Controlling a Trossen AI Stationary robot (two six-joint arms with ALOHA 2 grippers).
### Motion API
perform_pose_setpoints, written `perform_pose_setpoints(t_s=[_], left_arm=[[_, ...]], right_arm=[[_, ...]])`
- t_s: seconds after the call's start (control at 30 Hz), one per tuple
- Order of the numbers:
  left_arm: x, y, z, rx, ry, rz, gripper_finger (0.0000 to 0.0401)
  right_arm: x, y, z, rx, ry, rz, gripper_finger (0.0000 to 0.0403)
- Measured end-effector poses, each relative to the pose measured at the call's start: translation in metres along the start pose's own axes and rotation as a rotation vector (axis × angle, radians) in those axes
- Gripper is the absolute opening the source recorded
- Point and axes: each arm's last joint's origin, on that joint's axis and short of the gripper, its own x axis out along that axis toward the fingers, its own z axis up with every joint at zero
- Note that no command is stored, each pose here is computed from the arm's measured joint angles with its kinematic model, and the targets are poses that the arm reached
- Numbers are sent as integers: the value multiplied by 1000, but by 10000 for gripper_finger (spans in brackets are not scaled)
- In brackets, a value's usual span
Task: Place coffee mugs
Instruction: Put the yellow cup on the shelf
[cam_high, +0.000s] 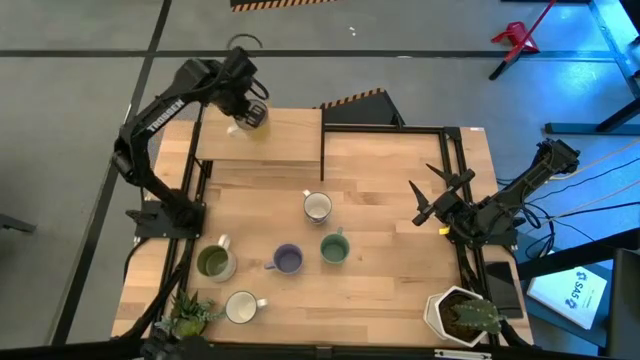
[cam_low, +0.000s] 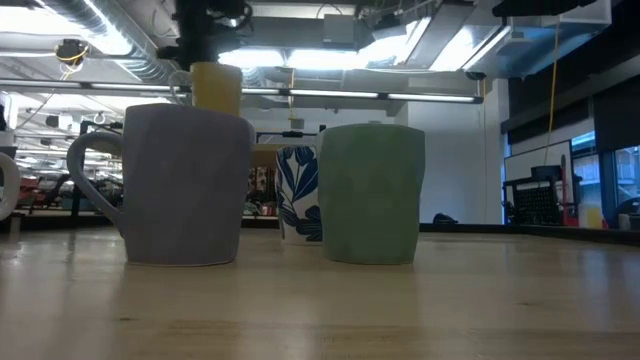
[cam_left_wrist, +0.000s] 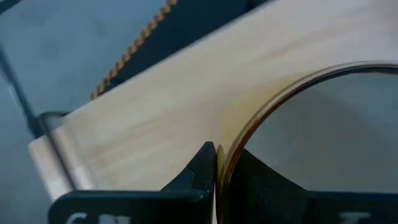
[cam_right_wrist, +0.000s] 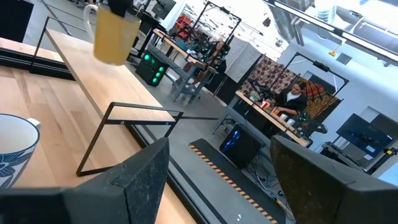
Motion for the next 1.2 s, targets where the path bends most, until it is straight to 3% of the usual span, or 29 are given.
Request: perform_pose_setpoints(t_s=[0.2,0.6,1.0,1.2], left_arm=[[4,34,2,-95,36,85,19],[9,78,6,-206,32,136,19],[35,83,21,-232,60,117,19],[51,82,26,-180,108,102,19]], right_arm=[[0,0,-1,-12,0,0,271],[0,1,-1,-22,1,1,271],[0,1,-1,-23,1,1,271],[0,1,-1,-23,1,1,271]])
